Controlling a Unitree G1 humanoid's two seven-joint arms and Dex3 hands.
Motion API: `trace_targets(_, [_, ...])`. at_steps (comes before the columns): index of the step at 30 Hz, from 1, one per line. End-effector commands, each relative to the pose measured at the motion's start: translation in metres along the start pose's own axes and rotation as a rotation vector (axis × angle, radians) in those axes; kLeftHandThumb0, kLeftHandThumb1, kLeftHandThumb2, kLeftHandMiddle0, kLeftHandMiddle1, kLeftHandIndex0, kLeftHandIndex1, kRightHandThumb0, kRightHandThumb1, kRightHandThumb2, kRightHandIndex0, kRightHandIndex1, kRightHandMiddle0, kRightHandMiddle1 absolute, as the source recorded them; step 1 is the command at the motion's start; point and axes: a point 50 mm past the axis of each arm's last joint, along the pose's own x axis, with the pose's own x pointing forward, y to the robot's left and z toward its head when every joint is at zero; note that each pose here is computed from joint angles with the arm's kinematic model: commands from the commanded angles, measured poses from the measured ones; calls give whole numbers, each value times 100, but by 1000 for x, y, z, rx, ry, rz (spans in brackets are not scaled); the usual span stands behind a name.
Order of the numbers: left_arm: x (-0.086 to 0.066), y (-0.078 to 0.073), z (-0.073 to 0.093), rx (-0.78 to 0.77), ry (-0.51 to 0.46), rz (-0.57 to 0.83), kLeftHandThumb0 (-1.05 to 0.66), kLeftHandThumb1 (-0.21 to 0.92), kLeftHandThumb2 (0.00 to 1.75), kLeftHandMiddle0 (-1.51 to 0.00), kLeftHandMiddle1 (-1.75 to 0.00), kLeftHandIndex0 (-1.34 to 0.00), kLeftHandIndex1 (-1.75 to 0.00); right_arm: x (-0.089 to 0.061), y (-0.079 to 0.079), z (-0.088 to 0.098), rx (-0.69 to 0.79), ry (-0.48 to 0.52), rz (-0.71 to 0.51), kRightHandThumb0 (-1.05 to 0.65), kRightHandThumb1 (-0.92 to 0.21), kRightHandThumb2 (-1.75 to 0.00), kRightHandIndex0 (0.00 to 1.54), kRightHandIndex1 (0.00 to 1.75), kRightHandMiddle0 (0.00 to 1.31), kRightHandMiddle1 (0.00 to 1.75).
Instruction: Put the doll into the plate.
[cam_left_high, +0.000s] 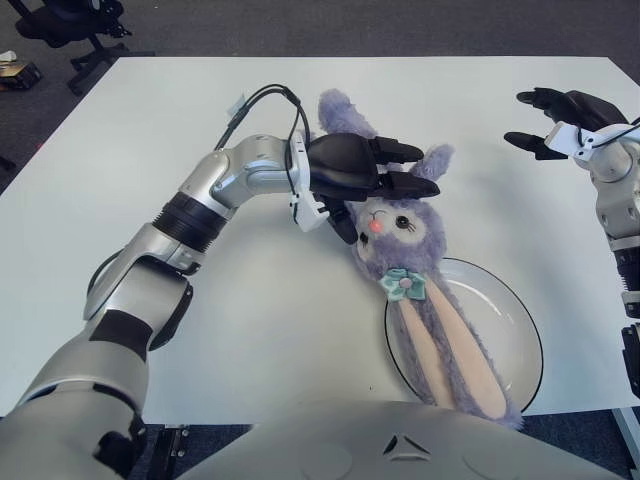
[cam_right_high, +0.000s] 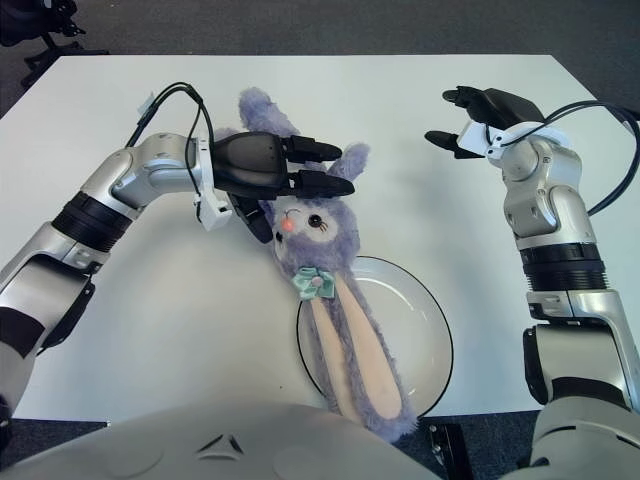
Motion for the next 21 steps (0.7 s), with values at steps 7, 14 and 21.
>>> trace_targets(7, [13,-4,1,73,25,-18,-88,92,53,-38,-7,-25,-9,-2,0,-4,-33,16,19,-67,-92,-62,52,1,39,3])
trace_targets(14, [23,-21,-8,129,68,-59,-85,92,54,-52,-16,-32,-9,-3,-1,-6,-26,23,24,-67,-92,-61,51,0,39,3])
trace_targets(21, [27,-40,-17,201,88,-90,-80,92,50,-52,-22,-37,-6,-4,-2,-6,-20,23,24,-66,-92,-61,52,1,41,4])
